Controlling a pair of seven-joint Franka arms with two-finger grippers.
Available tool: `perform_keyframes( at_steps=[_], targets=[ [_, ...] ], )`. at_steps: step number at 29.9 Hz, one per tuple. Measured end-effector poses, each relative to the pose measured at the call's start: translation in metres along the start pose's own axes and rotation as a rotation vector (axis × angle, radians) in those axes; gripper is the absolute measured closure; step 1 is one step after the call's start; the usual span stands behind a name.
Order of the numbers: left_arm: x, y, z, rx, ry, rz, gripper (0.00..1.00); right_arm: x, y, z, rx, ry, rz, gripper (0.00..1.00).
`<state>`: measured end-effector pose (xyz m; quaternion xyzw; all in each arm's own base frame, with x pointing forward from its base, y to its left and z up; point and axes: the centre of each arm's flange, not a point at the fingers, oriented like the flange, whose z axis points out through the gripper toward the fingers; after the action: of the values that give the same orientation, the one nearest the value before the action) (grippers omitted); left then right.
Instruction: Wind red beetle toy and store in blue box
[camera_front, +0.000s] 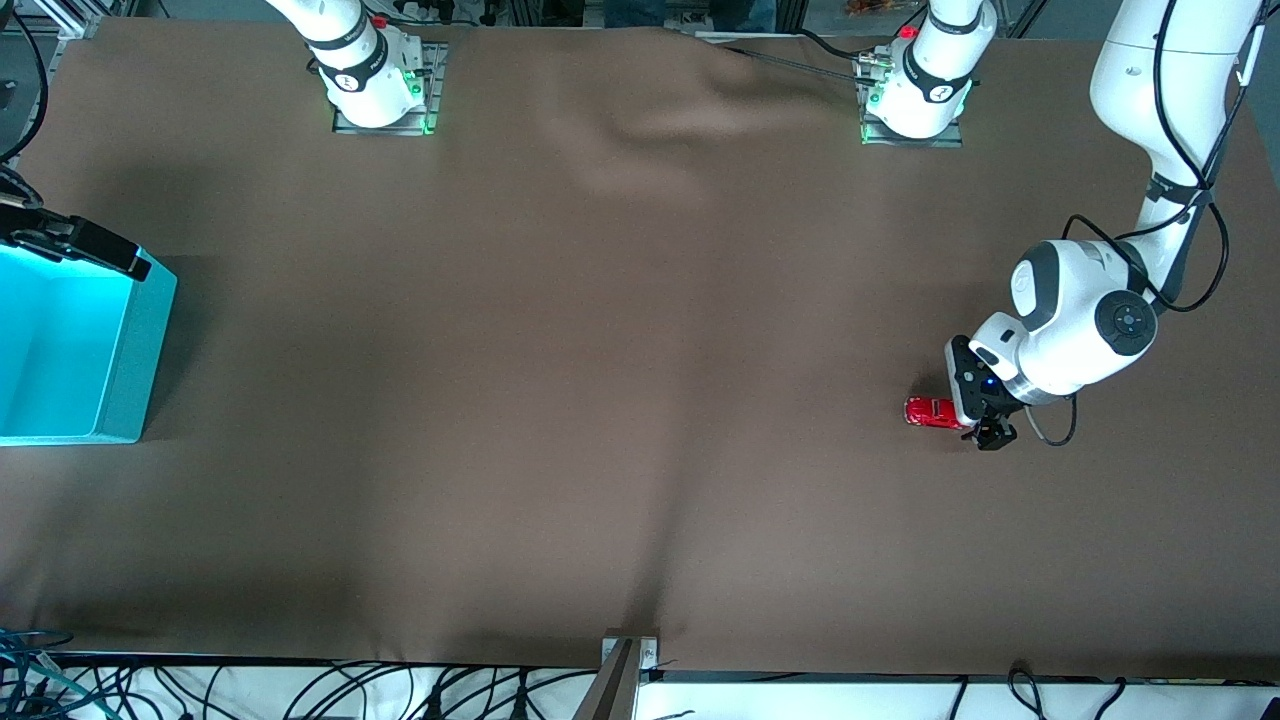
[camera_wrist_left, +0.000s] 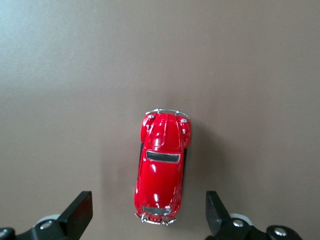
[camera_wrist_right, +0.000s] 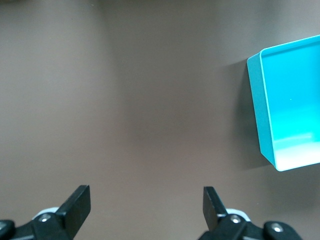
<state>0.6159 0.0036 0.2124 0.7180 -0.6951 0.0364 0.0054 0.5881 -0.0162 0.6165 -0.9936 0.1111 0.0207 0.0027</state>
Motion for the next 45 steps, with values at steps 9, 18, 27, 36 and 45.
perform_keyframes(
  at_steps=[9,18,27,36,45],
  targets=[
    [0.001,0.001,0.023,0.012,0.006,0.053,0.0,0.0,0.0,0.0,0.0,0.0,0.0,0.0],
    [0.014,0.003,0.027,0.008,0.018,0.099,0.42,0.0,0.0,0.0,0.0,0.0,0.0,0.0],
    [0.014,0.002,0.027,0.008,0.018,0.103,0.55,0.0,0.001,0.0,0.0,0.0,0.002,0.0],
    [0.014,0.002,0.027,0.008,0.018,0.107,0.55,0.0,0.001,0.0,0.0,0.0,0.002,0.0],
    [0.012,0.002,0.027,0.008,0.018,0.106,0.55,0.001,0.001,0.0,0.0,0.0,0.002,0.0]
  ],
)
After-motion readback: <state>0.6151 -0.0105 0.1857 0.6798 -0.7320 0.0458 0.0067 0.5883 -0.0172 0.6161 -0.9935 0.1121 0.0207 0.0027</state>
